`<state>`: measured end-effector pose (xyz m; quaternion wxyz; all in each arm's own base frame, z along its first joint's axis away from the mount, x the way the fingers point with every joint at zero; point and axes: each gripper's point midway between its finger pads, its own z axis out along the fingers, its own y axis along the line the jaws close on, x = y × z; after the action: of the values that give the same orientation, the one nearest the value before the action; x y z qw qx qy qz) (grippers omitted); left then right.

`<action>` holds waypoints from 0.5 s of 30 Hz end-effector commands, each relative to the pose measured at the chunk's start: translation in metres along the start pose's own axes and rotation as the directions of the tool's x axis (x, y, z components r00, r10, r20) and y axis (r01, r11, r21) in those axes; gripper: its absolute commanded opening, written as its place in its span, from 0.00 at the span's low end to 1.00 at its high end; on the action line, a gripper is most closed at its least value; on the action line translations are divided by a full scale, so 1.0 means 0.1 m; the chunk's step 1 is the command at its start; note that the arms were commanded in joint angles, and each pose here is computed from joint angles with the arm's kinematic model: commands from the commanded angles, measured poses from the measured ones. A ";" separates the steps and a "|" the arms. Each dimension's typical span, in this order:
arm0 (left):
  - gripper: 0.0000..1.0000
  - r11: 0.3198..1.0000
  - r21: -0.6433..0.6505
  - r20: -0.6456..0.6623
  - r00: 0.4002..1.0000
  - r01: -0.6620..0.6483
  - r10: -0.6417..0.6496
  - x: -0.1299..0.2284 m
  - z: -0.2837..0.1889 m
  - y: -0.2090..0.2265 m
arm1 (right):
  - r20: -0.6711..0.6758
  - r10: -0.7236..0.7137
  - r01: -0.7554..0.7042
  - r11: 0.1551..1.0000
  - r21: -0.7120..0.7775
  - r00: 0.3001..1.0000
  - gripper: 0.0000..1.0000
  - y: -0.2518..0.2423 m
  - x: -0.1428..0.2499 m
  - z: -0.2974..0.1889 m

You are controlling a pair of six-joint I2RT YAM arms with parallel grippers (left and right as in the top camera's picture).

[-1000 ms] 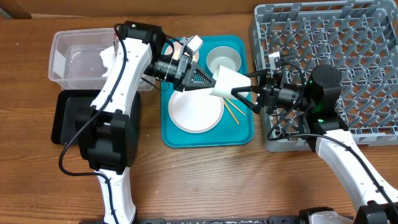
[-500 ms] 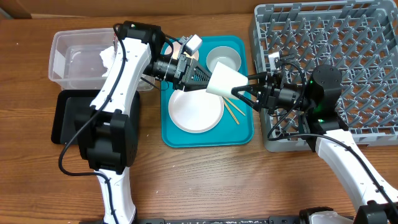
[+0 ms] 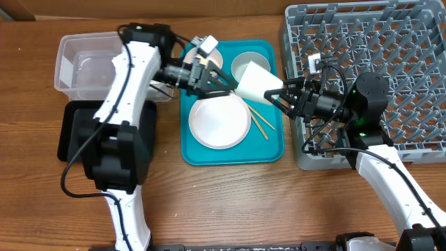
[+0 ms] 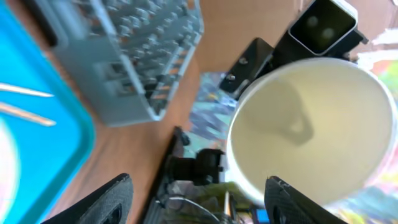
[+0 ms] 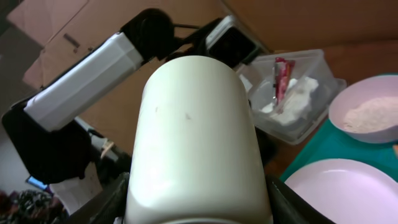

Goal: Sort waste into correct bins and load items into the dishwasher
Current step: 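Hand the paper cup from left gripper to right gripper, then place the cup upside down in the dish rack with right gripper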

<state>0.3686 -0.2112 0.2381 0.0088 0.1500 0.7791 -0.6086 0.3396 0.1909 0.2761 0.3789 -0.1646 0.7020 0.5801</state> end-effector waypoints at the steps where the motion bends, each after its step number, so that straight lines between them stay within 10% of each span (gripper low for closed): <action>1: 0.70 0.996 -0.083 0.026 0.999 -0.017 0.019 -0.02 -0.22 0.06 | 0.054 0.017 -0.021 0.996 0.083 0.998 0.45 -0.18 -0.09 -0.04; 15: 0.70 0.972 -0.228 0.001 0.998 -0.058 0.060 -0.04 -0.30 0.34 | 0.135 0.136 -0.179 0.901 0.396 0.982 0.46 -0.69 0.00 -0.52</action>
<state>0.3866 -0.1759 0.2087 0.0386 0.1593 0.8290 -0.5347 0.3656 0.1380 0.2162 0.3409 0.0061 0.7950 0.5017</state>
